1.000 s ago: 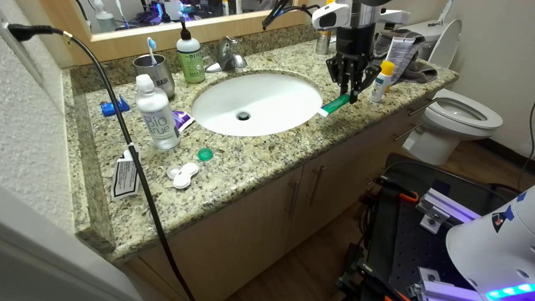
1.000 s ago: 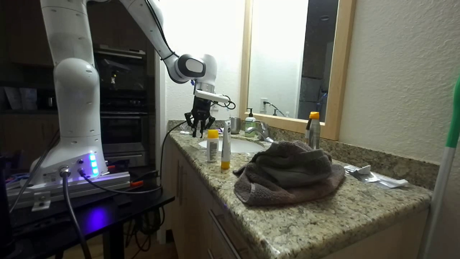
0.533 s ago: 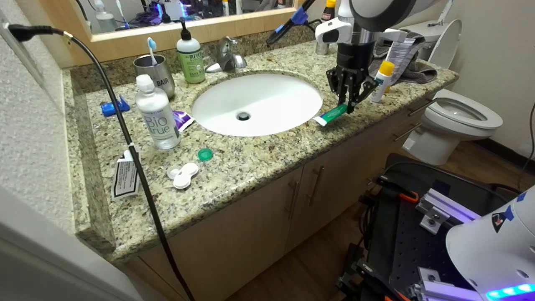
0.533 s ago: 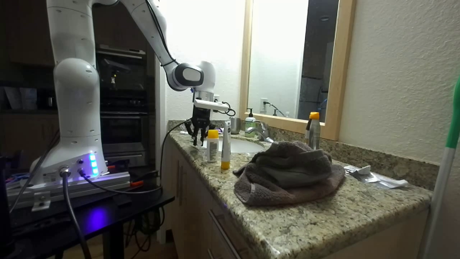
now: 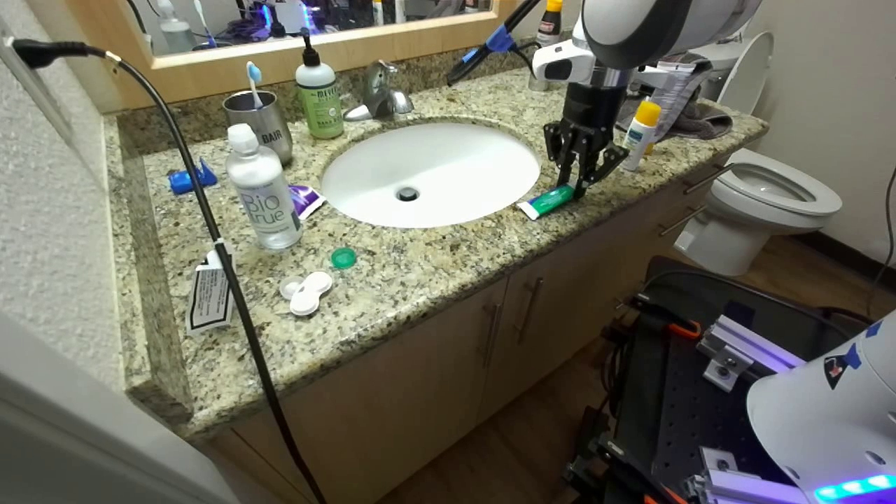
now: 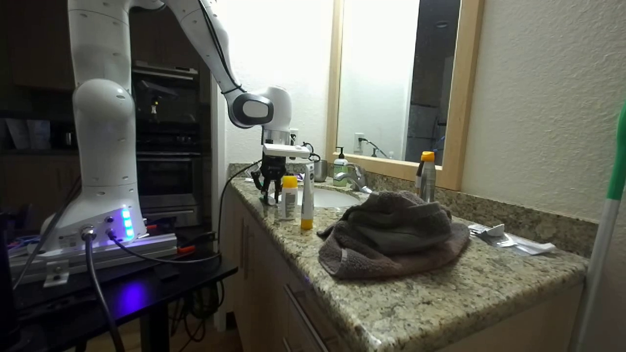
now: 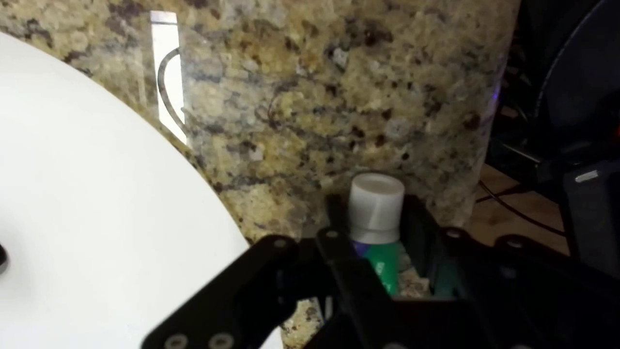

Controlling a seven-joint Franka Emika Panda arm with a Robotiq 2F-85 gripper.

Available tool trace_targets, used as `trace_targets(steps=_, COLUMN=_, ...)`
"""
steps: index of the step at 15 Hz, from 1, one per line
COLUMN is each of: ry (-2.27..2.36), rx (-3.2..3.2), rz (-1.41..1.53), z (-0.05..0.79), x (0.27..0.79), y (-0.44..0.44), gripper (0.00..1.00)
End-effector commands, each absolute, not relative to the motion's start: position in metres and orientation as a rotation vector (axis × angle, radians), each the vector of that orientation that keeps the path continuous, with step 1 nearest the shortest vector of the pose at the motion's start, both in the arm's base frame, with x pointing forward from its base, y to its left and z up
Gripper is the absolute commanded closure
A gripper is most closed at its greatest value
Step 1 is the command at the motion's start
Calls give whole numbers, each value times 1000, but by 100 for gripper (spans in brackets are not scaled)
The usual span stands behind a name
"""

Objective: Move the green tube to the front edge of the sink

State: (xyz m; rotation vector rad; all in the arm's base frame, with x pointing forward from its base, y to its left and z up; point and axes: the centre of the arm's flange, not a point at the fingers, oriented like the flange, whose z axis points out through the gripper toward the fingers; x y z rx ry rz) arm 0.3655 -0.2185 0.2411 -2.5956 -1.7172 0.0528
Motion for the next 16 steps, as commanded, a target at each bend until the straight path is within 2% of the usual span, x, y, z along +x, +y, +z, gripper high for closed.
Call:
trace_targets(steps=1, ry=-1738, rx=-2584, rz=55, z=235, x=366, y=-225, gripper=35)
trace_targets(steps=5, ry=-1752, rx=-2602, rz=39, z=256, x=368, y=-225, gripper=5)
trace_targets(steps=6, ry=-1756, rx=-2629, rz=21, z=277, x=369, y=-228, gripper=1)
trace_targets(steps=11, ry=-1803, rx=-2708, rz=-87, z=390, x=360, y=-226, gripper=0)
trace_targets(steps=13, ry=-1868, rx=-2666, rz=-254, z=437, x=346, y=-217, gripper=0)
trace_targets(steps=14, ry=-1818, rx=-2703, rz=-133, z=393, x=366, y=-226, gripper=0)
trace_targets(steps=16, ry=-1854, rx=-2698, rz=-227, z=429, x=355, y=-219, gripper=0)
